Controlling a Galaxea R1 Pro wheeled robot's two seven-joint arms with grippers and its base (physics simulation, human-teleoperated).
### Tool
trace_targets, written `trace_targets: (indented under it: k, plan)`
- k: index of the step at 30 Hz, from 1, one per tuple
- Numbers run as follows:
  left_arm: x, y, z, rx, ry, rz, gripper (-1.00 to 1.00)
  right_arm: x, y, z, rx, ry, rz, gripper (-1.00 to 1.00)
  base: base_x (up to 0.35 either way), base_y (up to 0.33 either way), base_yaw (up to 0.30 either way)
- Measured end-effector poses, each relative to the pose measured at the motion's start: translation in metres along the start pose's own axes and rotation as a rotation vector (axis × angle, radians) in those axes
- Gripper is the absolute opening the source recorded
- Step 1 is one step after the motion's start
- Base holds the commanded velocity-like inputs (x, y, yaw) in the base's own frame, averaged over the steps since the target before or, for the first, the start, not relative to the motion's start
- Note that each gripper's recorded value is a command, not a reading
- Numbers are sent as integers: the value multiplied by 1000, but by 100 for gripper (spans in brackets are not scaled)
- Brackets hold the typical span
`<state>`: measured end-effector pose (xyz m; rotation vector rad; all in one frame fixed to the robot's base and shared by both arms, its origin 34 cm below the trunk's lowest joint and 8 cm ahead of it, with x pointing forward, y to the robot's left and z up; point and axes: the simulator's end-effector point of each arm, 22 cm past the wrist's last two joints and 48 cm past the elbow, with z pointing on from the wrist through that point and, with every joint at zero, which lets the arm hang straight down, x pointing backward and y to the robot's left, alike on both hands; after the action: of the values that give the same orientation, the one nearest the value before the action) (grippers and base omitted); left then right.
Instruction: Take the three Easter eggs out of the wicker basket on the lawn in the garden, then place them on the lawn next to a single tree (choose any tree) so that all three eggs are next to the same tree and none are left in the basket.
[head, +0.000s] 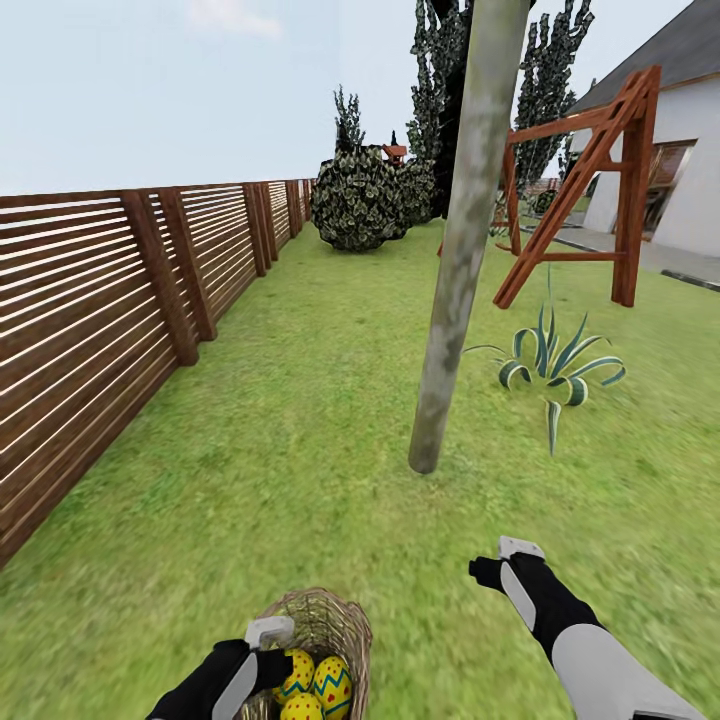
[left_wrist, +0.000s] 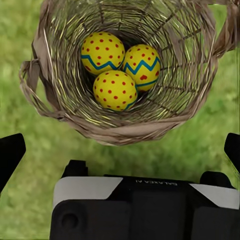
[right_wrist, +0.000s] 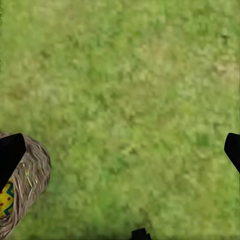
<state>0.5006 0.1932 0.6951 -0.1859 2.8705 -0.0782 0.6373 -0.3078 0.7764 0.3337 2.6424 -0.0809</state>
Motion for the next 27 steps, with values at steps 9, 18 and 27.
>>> trace_targets:
  k: [9,18,27]
  plan:
    - [-10,1,-1,-4,-44,-1,100,1,5,-1,-5,1,-1,100,182,-40,124]
    - [-11,1,-1,-4,-49,-1,100,1,6,0,-6,2,-2,100,132,-122,185]
    - [-12,0,-1,-6,-51,0,100,1,6,0,-5,3,-1,100,-6,-110,47]
